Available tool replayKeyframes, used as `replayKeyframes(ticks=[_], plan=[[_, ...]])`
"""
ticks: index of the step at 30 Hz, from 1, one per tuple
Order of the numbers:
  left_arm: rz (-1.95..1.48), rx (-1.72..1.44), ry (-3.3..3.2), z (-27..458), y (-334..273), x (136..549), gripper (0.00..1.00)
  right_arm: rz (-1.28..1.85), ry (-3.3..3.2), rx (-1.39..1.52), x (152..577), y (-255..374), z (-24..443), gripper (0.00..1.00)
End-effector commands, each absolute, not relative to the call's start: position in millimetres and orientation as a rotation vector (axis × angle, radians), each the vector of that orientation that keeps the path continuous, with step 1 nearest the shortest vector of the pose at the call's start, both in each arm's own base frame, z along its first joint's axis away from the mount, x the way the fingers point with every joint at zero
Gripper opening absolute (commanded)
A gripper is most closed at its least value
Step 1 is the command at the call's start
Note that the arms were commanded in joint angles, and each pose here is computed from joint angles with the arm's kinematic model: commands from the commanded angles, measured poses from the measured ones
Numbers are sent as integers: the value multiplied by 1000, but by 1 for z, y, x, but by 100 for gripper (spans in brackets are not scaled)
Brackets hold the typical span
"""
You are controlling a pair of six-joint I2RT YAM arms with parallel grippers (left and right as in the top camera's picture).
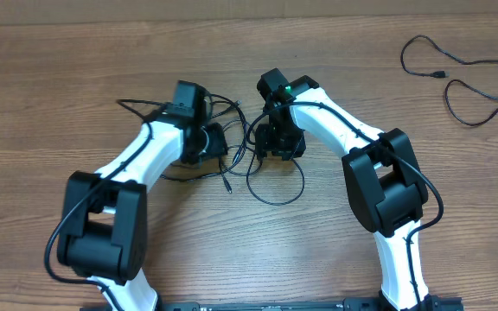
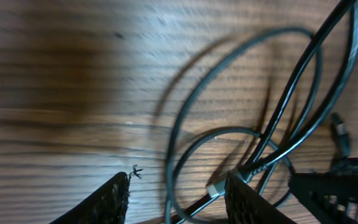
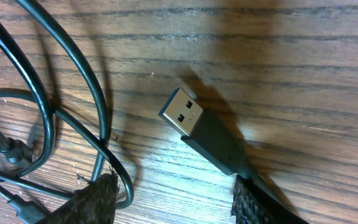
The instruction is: Untangle cables
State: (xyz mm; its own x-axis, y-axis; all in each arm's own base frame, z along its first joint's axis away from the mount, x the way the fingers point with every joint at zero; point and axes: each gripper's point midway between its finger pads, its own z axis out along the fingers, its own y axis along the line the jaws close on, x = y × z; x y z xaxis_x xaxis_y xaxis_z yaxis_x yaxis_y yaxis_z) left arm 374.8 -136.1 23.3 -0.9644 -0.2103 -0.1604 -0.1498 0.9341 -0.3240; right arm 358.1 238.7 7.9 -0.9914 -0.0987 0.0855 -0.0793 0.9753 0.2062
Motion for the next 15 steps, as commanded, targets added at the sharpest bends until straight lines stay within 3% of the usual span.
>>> replayKeyframes(ticks=[1,3,4,5,7,12,15], plan=[[-371,-333,2914,8,-135,378,50,-317,-3055,150,362,238,16,59],[-360,-356,2933,-1,-134,376,50,-318,-3055,175,362,238,16,56],[-365,-365,2933,-1,-133,376,34,-320,-3056,218,362,237,16,46],[-377,-368,2933,0,-134,376,18,-320,-3057,220,363,235,19,43],[-404,-373,2938,1,-134,376,6,-335,-3066,188,370,229,29,44],[-661,-331,2963,10,-157,369,4,-566,-3059,208,388,220,63,55],[-920,-305,2940,25,-178,367,4,-572,-3051,177,389,213,62,56]])
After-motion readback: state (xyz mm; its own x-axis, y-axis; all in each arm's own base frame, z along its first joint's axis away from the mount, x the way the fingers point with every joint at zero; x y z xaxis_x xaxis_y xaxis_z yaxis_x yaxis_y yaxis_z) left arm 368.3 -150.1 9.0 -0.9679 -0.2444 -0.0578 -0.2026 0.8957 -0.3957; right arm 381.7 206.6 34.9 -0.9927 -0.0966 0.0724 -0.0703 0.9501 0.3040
